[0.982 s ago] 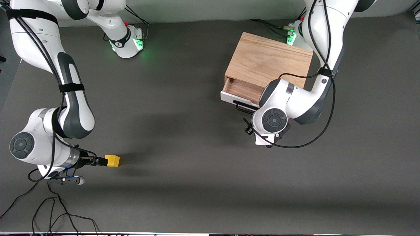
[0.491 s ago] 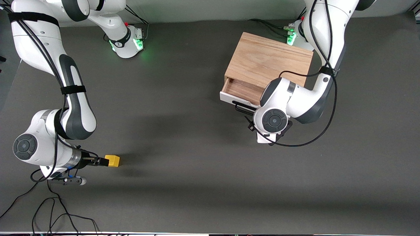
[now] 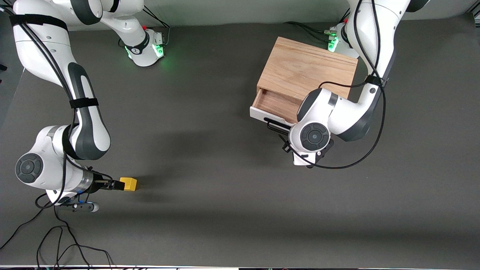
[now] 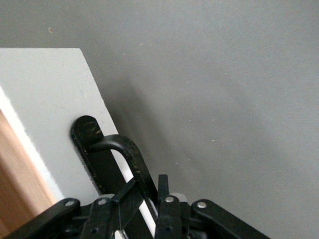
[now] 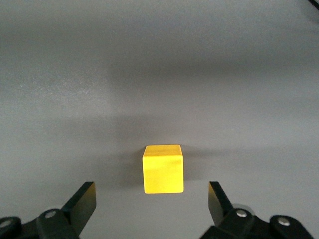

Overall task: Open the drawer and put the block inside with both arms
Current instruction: 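Grasp the yellow cube with the right gripper while the left gripper holds the handle, then pull the drawer fully open with the left gripper and release the handle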

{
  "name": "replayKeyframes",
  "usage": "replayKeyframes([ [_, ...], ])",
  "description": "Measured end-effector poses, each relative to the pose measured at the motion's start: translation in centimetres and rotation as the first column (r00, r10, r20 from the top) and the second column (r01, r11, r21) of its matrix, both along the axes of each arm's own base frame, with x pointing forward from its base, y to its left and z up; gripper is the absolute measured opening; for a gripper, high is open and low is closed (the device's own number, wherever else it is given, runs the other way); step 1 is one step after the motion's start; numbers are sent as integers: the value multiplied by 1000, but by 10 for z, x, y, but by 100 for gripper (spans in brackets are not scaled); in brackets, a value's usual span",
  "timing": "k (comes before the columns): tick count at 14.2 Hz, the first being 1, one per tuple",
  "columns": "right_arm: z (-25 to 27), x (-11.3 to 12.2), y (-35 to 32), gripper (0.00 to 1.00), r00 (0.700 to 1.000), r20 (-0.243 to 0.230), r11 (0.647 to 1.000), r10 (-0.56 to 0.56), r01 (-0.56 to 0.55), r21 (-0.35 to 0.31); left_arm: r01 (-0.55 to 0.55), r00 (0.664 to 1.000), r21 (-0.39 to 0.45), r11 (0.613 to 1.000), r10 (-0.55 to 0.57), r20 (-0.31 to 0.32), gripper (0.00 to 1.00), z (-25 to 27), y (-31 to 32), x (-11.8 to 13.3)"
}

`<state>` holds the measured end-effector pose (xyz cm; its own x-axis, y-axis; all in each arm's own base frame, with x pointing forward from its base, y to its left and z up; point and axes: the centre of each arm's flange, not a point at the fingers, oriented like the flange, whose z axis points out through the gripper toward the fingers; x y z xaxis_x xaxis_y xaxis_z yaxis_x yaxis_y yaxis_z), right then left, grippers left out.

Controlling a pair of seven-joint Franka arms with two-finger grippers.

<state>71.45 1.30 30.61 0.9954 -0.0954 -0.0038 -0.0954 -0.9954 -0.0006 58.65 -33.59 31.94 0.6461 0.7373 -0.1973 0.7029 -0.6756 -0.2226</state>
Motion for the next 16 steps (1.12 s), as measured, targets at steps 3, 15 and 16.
replayKeyframes([
  [3, -17, 4, 0, 100, 1000, 14, 1000, 0, 0, -3, -2, 999, -15, 1000, 2, 35, 20, 9, -2, 7],
  [15, -88, 2, 0, 100, 999, -33, 1000, 1, -1, -13, -17, 997, -34, 999, 20, 80, 78, 23, 12, 27],
  [16, -91, 2, 0, 100, 999, -36, 1000, 1, -2, -13, -18, 997, -33, 999, 21, 81, 87, 29, 14, 29],
])
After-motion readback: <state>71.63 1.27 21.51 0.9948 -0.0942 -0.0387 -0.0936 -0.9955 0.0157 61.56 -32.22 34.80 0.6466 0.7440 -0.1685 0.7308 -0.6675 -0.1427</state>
